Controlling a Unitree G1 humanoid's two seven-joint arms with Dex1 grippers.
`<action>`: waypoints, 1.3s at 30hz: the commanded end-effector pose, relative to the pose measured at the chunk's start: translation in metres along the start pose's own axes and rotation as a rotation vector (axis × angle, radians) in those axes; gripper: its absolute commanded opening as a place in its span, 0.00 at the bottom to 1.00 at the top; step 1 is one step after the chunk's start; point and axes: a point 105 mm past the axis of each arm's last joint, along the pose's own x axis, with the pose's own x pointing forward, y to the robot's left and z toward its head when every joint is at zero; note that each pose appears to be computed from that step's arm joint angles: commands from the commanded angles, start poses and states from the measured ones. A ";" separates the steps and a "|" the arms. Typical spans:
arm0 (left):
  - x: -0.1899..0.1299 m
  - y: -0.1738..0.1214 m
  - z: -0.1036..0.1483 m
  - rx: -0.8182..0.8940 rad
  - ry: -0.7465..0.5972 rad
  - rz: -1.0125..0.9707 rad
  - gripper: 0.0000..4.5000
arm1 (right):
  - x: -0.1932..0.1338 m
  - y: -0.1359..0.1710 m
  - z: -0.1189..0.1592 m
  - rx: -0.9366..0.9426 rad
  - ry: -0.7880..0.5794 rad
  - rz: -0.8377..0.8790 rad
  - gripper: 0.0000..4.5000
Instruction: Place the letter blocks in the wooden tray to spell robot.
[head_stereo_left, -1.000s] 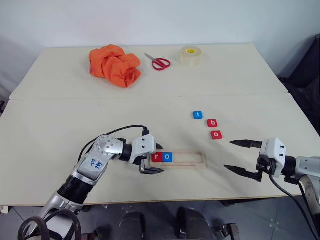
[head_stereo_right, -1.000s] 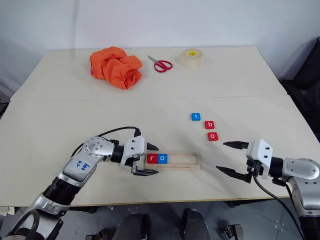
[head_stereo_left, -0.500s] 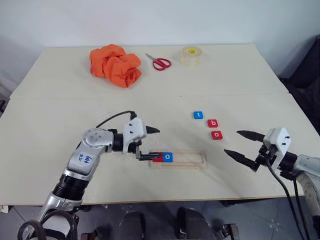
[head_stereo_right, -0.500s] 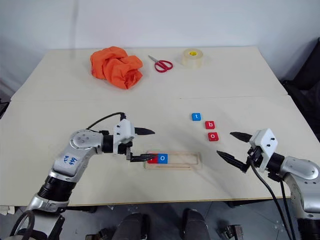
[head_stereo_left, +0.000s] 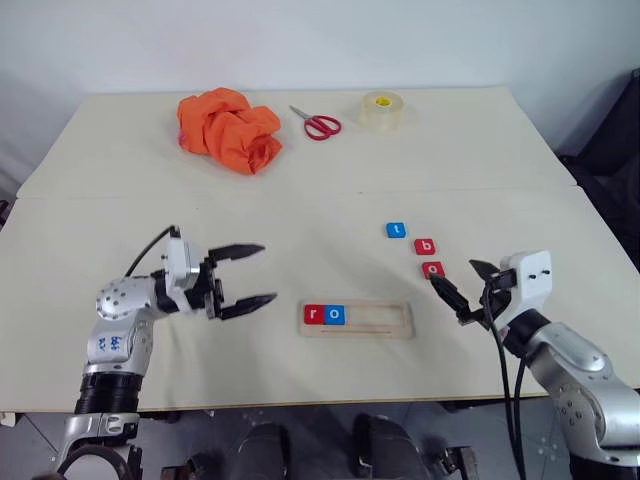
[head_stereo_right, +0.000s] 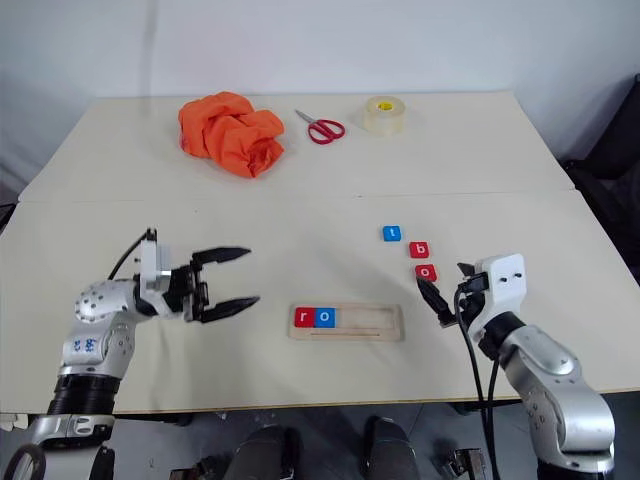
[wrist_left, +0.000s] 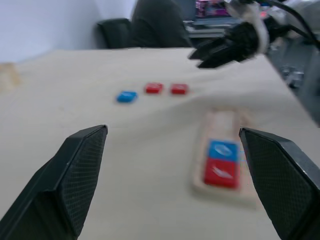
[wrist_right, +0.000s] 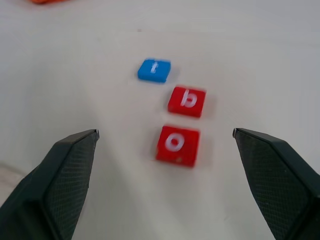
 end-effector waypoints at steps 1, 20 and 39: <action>-0.004 -0.004 -0.003 0.022 0.012 -0.038 1.00 | -0.010 0.017 0.011 -0.029 -0.007 0.017 1.00; 0.001 0.003 -0.006 0.026 0.019 -0.057 1.00 | -0.016 0.015 0.009 -0.019 0.080 -0.050 1.00; 0.012 -0.014 0.006 0.028 -0.038 -0.059 1.00 | 0.050 0.001 0.035 -0.037 0.143 -0.053 1.00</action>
